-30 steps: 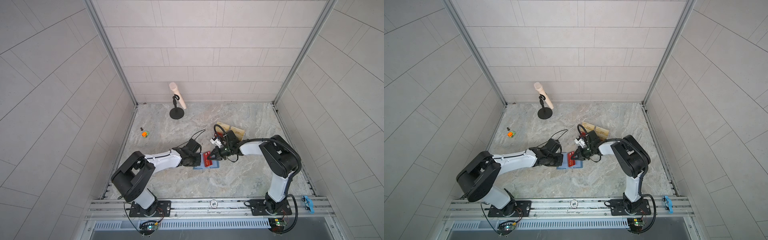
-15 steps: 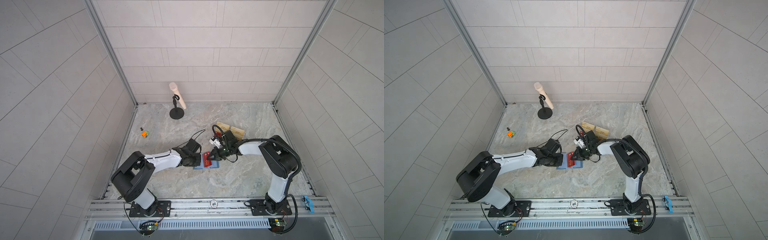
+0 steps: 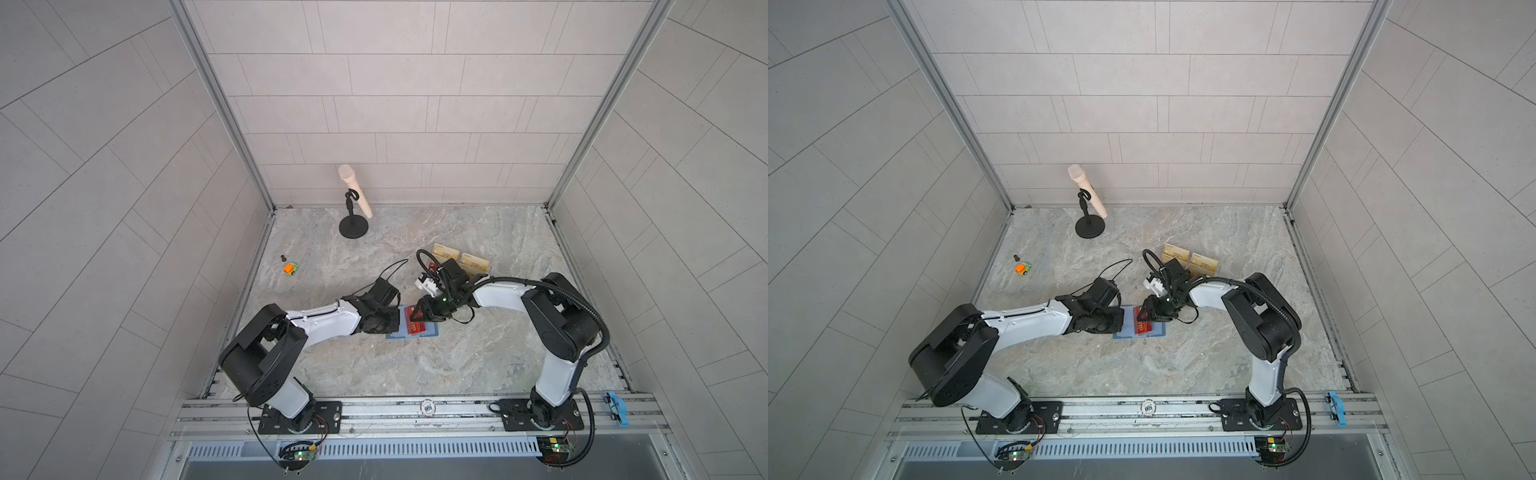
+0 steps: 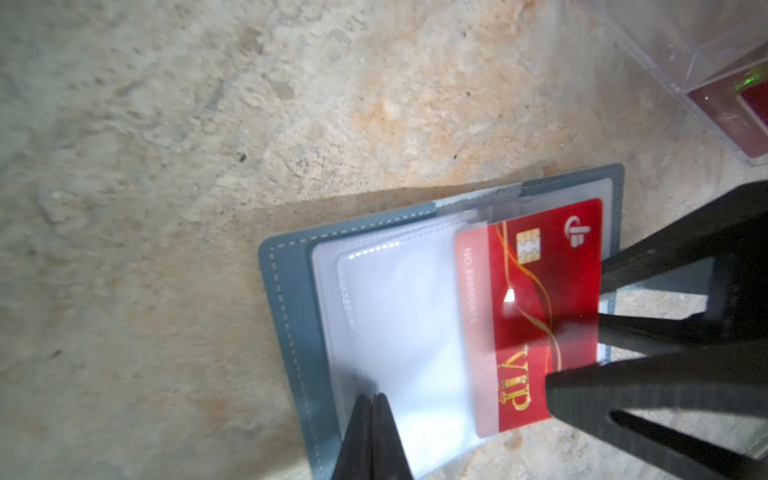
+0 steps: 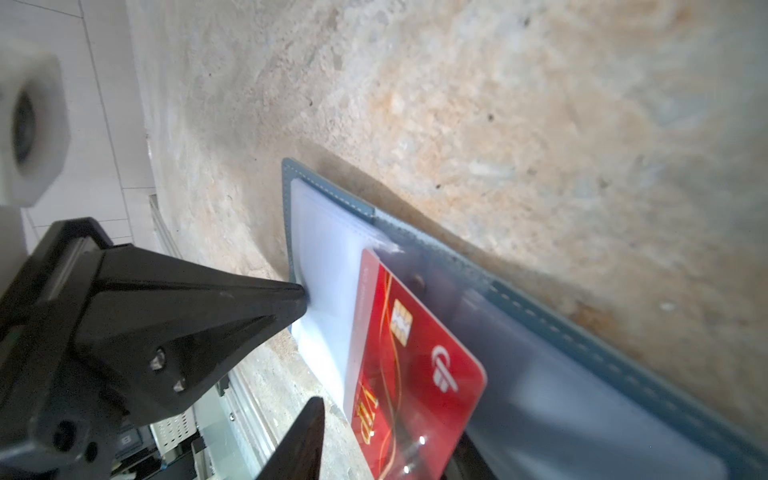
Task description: Put the credit cards into the card holder
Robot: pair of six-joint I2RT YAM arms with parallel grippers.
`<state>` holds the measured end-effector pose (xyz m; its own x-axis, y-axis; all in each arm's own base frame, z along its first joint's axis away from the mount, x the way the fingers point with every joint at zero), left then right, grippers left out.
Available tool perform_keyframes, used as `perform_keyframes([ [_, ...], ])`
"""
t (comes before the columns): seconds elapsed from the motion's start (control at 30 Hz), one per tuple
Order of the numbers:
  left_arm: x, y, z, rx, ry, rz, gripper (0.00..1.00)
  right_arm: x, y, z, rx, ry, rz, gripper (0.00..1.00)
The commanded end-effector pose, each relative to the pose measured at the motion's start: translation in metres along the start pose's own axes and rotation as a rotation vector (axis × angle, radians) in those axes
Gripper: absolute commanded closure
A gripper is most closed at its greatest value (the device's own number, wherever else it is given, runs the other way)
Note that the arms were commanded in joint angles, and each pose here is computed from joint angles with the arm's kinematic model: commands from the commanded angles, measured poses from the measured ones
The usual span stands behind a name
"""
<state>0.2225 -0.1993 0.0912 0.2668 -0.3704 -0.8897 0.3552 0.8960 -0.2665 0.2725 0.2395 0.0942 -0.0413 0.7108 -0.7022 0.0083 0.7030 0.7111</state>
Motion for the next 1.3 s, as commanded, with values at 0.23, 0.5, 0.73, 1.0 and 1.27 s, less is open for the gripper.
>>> perform_keyframes([
  [0.23,0.000,0.009,-0.009,-0.037,0.013,-0.007,0.96,-0.006,-0.003,-0.014,-0.033,-0.039,-0.227,0.47],
  [0.5,-0.002,0.012,-0.011,-0.069,0.016,-0.026,0.96,-0.009,0.004,-0.017,-0.079,-0.083,-0.296,0.38],
  [0.73,-0.005,0.015,-0.009,-0.074,0.007,-0.026,0.95,-0.001,0.008,-0.020,-0.086,-0.038,-0.316,0.37],
  [1.0,-0.011,0.028,-0.012,-0.117,-0.012,0.008,0.93,0.008,0.013,-0.020,-0.013,-0.037,-0.249,0.37],
  [1.27,-0.006,0.029,-0.009,-0.123,-0.014,-0.032,0.89,0.012,0.018,-0.017,0.048,-0.040,-0.187,0.37],
])
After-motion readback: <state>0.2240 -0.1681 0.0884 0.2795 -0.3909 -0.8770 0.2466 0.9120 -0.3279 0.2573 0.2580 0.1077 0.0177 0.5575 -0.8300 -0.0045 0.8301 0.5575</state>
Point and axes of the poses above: each gripper's point midway between its finger pads, its own x axis out along the fingers, its own y axis along the line the jaws close on, z = x × y, the point moved 8 cm from there along -x, back along the fingers, and after that the axes turned 15 degrees about x, right-handed, at the moved point
